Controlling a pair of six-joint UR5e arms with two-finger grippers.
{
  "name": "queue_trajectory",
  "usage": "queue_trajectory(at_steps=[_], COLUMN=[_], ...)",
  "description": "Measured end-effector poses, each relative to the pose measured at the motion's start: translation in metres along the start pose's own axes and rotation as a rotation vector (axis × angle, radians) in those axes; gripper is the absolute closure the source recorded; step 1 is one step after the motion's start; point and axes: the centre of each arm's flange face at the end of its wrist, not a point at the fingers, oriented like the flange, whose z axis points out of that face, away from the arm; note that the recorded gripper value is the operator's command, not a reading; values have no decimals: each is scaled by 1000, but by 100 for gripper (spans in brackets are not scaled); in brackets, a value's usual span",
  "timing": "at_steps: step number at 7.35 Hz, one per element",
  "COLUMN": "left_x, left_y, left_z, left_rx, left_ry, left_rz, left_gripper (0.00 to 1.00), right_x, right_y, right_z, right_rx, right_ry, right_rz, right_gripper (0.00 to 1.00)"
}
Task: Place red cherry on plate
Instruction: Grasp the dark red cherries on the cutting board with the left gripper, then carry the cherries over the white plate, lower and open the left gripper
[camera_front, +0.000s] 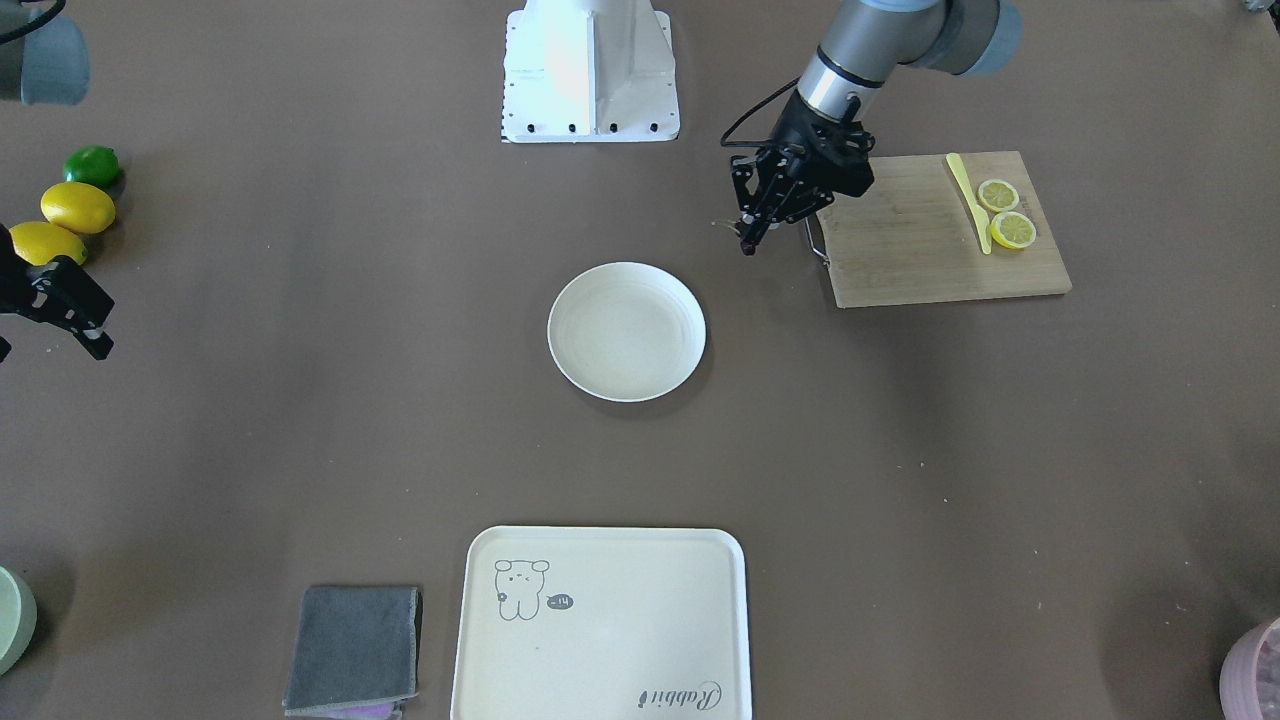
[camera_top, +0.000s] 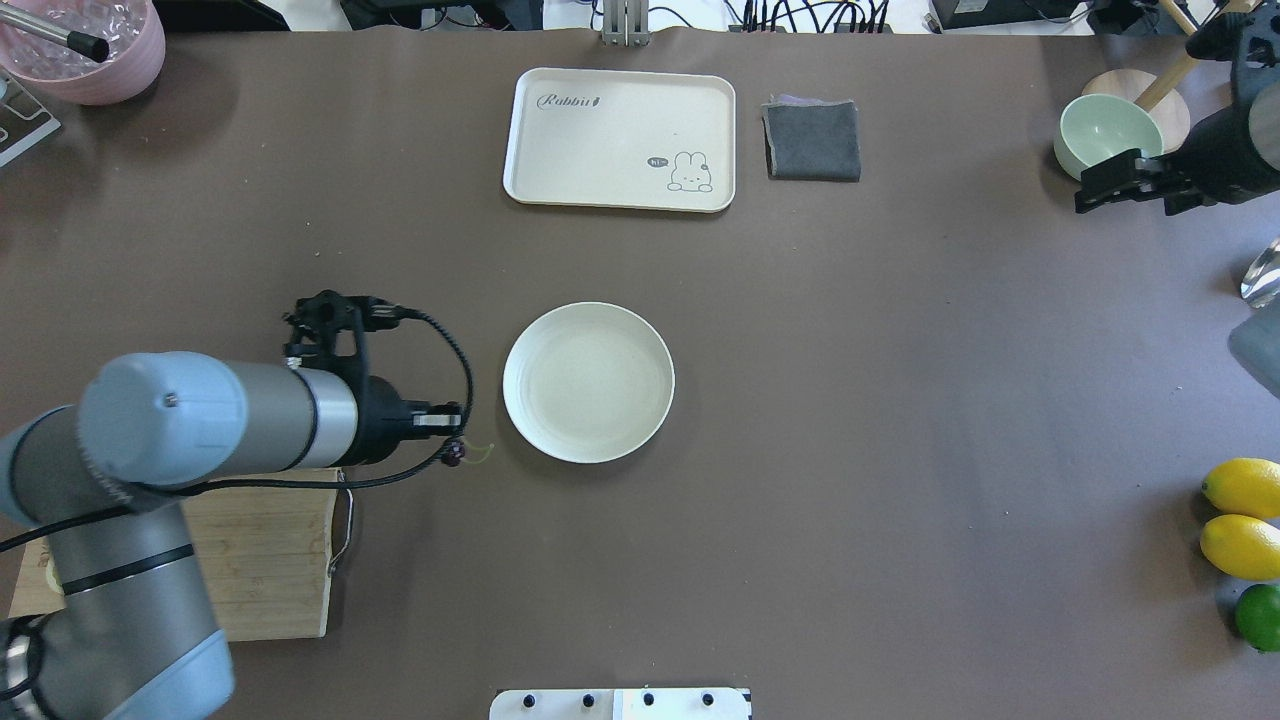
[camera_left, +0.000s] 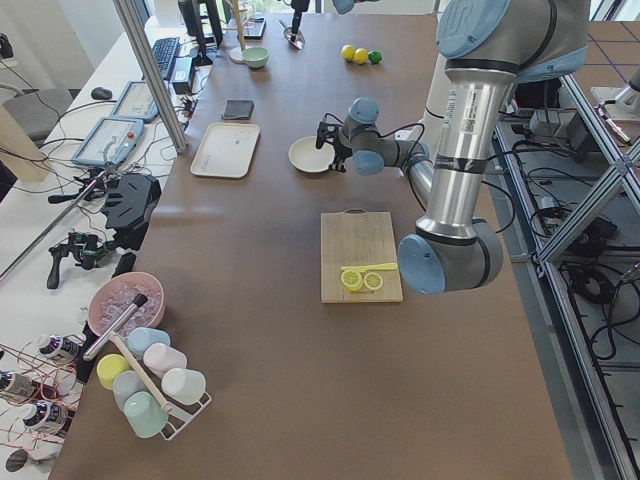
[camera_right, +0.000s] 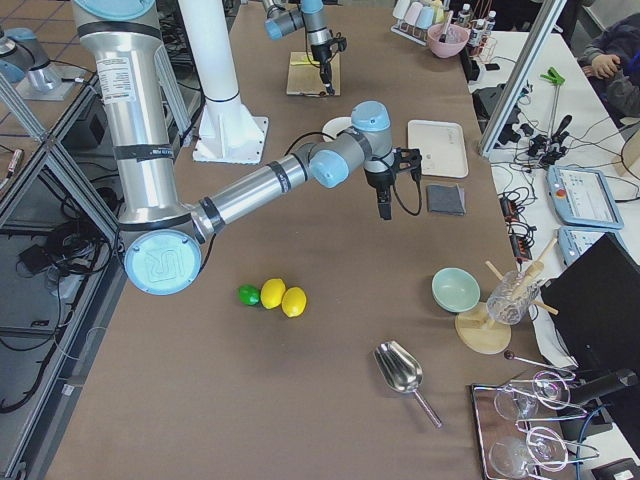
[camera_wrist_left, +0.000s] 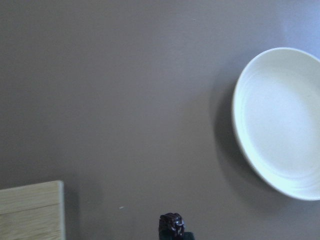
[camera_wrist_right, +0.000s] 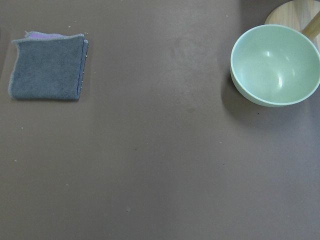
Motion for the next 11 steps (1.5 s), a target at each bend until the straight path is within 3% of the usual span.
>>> queue_trajectory(at_steps=[2, 3, 7, 9, 11], left_x=[58, 71, 76, 71, 54], left_y=[-23, -30, -41, -47, -71], left_z=[36, 49, 59, 57, 44], left_rx=[22, 36, 80, 87, 55], left_ry=[-3, -13, -36, -44, -116], left_rz=[-48, -58, -61, -61, -55], left_gripper=[100, 3, 2, 2, 2], right_x=[48, 73, 192, 250, 305], right_y=[1, 4, 19, 31, 66], right_z=[-15, -19, -44, -59, -43], right_rx=[-23, -28, -58, -134, -232], right_ry=[-11, -2, 74, 127, 180], right_rz=[-63, -95, -236, -291, -231], right_gripper=[0, 0, 0, 0, 0])
